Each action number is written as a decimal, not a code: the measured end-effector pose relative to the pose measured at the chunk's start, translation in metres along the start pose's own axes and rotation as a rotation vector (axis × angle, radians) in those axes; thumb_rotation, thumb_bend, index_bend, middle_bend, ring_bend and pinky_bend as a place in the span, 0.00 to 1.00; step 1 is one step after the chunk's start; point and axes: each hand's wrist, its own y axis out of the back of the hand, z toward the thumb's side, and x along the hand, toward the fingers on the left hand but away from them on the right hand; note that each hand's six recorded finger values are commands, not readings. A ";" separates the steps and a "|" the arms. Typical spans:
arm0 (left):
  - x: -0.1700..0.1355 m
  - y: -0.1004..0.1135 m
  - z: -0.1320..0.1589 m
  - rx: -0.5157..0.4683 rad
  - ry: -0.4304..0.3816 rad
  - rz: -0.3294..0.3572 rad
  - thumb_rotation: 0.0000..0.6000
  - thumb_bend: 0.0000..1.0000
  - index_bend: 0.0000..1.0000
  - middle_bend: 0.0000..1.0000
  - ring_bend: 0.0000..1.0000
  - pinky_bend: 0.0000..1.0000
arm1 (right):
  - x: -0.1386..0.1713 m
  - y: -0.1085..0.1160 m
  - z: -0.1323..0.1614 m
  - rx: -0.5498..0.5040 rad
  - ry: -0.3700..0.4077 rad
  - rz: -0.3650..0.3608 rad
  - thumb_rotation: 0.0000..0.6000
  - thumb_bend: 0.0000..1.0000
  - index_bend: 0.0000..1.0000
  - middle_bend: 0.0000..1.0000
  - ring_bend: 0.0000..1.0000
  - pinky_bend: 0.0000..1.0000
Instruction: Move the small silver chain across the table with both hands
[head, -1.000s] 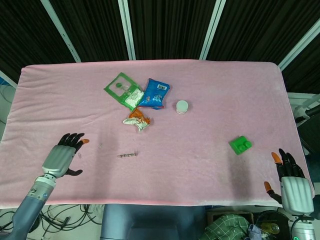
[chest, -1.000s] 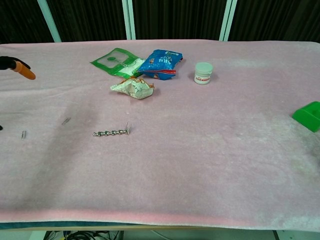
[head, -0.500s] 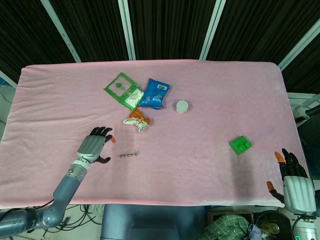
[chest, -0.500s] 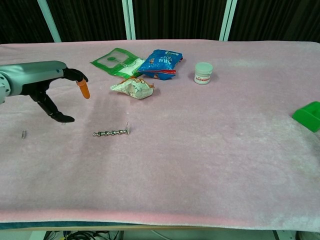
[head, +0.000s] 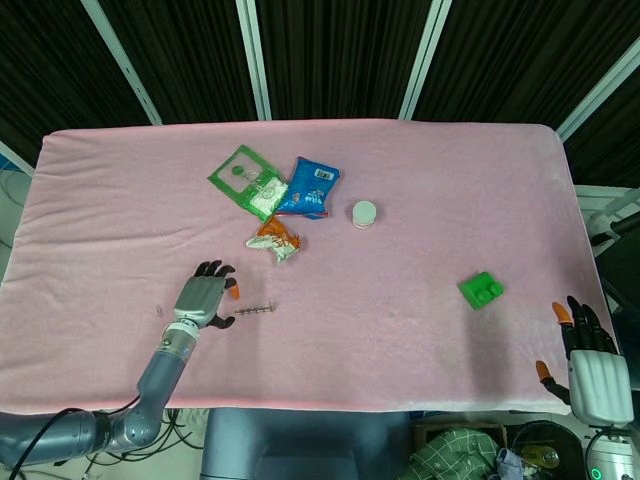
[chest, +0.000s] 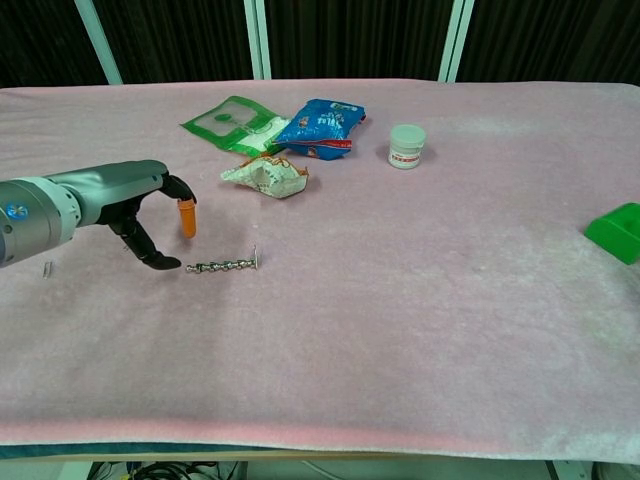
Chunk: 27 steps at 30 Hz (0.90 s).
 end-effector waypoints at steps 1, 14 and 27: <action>0.001 -0.001 0.000 0.005 0.002 -0.001 1.00 0.24 0.49 0.16 0.00 0.00 | 0.000 0.000 0.000 -0.001 -0.002 0.000 1.00 0.19 0.09 0.00 0.02 0.22; 0.002 -0.011 0.004 0.120 -0.007 0.015 1.00 0.24 0.50 0.16 0.00 0.00 | -0.001 -0.001 -0.003 -0.015 -0.015 0.004 1.00 0.19 0.09 0.00 0.02 0.22; 0.006 -0.020 0.007 0.216 0.012 0.058 1.00 0.28 0.53 0.17 0.00 0.00 | -0.003 0.002 -0.008 -0.032 -0.036 -0.006 1.00 0.19 0.09 0.00 0.02 0.22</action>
